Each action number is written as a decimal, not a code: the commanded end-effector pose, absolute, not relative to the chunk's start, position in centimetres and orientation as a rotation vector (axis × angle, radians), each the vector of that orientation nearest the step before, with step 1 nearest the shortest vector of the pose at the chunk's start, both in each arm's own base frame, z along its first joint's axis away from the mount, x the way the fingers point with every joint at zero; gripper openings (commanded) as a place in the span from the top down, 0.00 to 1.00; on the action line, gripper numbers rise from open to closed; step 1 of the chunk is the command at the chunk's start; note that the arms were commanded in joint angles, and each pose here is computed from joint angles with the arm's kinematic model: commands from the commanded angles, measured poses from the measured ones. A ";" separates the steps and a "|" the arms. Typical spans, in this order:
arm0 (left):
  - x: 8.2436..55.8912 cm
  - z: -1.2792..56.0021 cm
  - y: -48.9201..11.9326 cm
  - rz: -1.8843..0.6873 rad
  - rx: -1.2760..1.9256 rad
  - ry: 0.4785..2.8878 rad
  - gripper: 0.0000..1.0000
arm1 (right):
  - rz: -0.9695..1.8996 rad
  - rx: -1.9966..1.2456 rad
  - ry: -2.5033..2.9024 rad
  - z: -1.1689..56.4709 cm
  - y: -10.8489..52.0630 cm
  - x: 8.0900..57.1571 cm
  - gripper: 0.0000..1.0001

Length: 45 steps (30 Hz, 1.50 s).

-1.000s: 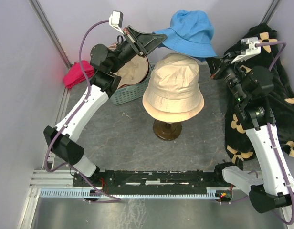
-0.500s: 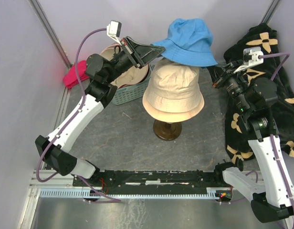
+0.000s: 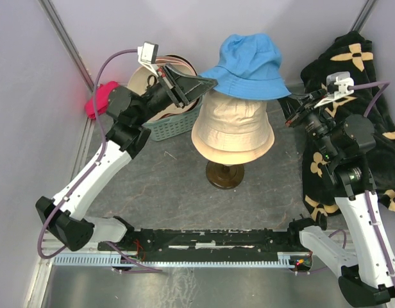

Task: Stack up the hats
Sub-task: Stack the hat on the hat.

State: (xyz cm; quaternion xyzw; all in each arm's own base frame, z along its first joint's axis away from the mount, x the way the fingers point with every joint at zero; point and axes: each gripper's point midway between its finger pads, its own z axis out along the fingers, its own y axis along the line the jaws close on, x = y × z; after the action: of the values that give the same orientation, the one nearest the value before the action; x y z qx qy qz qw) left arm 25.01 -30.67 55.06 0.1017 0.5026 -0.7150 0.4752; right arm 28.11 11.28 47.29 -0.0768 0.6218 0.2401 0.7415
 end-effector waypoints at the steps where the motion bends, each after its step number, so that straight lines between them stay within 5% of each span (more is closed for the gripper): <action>1: 19.4 63.3 -23.8 -1.624 0.266 0.845 0.97 | 0.314 0.029 1.353 47.1 6.0 29.0 0.98; 45: 15.1 52.4 -23.3 -1.759 0.206 1.077 0.97 | 0.217 0.074 1.452 39.2 4.0 27.0 0.98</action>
State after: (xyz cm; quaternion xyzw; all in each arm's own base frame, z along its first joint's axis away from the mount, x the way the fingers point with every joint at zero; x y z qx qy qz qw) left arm 18.28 -27.34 45.57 0.0884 0.5589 -0.6992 0.4371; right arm 23.83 12.02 41.92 -0.1190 0.6213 0.2629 0.7285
